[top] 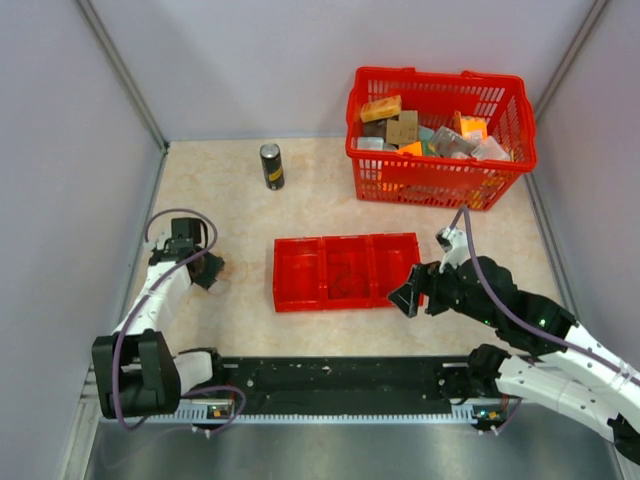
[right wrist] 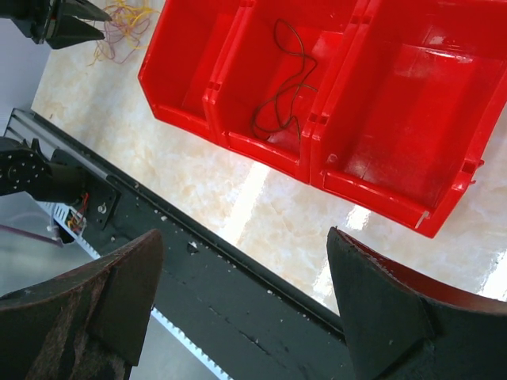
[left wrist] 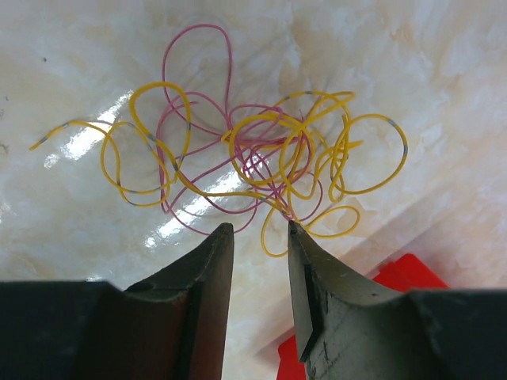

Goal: Untangle the cables

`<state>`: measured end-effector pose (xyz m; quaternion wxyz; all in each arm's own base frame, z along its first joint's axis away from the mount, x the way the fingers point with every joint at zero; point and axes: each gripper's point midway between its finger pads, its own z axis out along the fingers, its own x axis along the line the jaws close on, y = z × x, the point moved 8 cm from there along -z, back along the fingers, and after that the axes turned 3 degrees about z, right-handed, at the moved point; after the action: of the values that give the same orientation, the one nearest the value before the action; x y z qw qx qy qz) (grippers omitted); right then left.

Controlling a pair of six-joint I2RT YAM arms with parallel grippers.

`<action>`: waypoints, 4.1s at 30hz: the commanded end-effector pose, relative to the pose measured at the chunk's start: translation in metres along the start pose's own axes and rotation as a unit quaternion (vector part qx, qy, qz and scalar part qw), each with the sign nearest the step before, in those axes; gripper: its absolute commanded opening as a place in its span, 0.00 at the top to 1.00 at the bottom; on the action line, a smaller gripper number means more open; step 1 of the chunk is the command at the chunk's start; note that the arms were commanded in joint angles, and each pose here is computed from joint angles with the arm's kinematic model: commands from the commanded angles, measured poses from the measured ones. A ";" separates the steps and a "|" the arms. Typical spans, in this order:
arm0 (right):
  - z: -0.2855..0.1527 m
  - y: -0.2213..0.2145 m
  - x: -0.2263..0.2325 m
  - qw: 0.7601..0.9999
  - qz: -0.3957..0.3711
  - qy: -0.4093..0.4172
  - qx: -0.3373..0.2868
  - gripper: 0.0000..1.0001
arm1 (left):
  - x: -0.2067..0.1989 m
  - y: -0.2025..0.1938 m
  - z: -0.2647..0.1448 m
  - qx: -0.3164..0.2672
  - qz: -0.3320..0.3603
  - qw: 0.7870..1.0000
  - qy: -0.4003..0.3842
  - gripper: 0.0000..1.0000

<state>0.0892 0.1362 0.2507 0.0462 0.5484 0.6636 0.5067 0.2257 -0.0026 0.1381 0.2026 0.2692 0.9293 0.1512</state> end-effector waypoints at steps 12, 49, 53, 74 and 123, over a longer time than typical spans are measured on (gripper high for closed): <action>0.001 0.005 0.003 1.000 0.002 0.008 -0.011 0.17 | -0.015 0.028 0.009 -0.033 -0.049 0.998 -0.020 0.61; 0.170 0.057 0.199 0.963 -0.108 0.246 0.007 0.04 | -0.038 0.048 -0.317 -0.220 0.127 0.844 -0.472 1.00; 0.181 0.064 0.211 0.962 -0.104 0.254 -0.003 0.04 | -0.044 0.050 -0.353 -0.224 0.129 0.816 -0.517 1.00; 0.277 0.056 0.240 0.957 -0.099 0.268 -0.048 1.00 | -0.057 0.077 -0.480 -0.294 0.070 0.731 -0.612 1.00; 0.005 0.052 0.001 0.997 -0.037 0.018 -0.070 0.03 | -0.075 -0.041 -0.223 -0.013 0.208 0.823 -0.529 1.00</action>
<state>0.1380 0.1504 0.2774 0.0654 0.5059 0.6597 0.5518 0.1548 -0.1056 0.3712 0.6358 0.4621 0.6176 -0.0278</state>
